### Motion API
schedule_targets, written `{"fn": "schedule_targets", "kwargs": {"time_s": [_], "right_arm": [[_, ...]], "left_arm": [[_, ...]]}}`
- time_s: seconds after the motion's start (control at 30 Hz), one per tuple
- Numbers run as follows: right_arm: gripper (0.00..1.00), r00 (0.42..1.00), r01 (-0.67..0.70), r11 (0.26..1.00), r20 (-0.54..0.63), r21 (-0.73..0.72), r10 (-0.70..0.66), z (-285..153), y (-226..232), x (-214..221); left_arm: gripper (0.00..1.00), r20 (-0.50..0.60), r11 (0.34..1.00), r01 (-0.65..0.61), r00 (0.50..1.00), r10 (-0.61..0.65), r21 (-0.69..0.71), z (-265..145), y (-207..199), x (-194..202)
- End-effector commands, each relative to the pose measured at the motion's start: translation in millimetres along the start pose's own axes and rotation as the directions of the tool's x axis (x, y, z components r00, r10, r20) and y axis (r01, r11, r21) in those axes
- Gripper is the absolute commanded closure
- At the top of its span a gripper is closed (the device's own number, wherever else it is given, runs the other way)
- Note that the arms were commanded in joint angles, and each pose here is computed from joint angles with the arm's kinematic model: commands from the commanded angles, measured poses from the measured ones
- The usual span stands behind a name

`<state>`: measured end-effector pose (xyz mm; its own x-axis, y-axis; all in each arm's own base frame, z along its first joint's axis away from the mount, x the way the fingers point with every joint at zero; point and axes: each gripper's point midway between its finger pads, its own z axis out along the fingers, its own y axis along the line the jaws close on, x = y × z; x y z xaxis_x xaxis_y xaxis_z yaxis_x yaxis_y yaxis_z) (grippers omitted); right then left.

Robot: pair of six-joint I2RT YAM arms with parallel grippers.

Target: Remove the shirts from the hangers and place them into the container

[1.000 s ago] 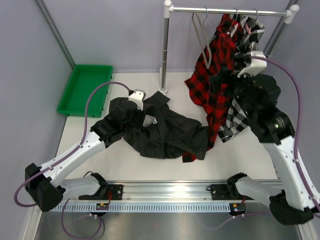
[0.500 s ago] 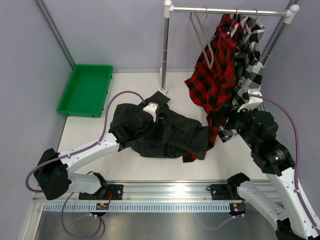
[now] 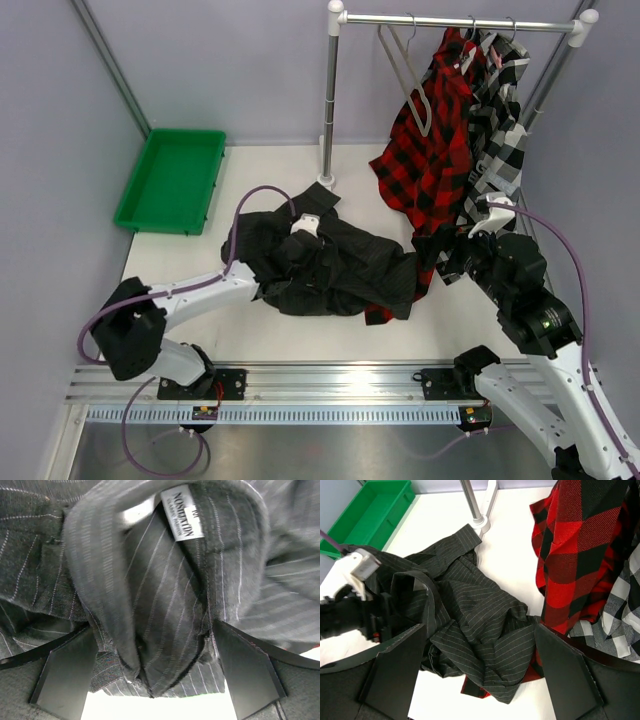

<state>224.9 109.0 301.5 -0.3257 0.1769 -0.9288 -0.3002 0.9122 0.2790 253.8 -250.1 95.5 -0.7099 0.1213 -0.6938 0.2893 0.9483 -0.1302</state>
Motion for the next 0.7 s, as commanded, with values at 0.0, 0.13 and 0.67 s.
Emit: {"fn": "schedule_targets", "kwargs": {"time_s": [0.0, 0.13, 0.67], "right_arm": [[0.01, 0.999, -0.006, 0.999, 0.037, -0.040, 0.007, -4, 7, -8], [0.01, 0.999, -0.006, 0.999, 0.047, -0.043, 0.008, -6, 7, -9], [0.01, 0.999, -0.019, 0.998, 0.035, -0.062, 0.021, -9, 10, -3]], "left_arm": [[0.01, 0.017, 0.997, 0.028, 0.999, -0.027, -0.073, 23, 3, 0], [0.02, -0.012, 0.992, 0.034, 0.999, -0.036, -0.123, 40, 7, 12], [1.00, 0.007, 0.975, 0.042, 0.999, -0.041, -0.218, 50, 21, 11]]}}
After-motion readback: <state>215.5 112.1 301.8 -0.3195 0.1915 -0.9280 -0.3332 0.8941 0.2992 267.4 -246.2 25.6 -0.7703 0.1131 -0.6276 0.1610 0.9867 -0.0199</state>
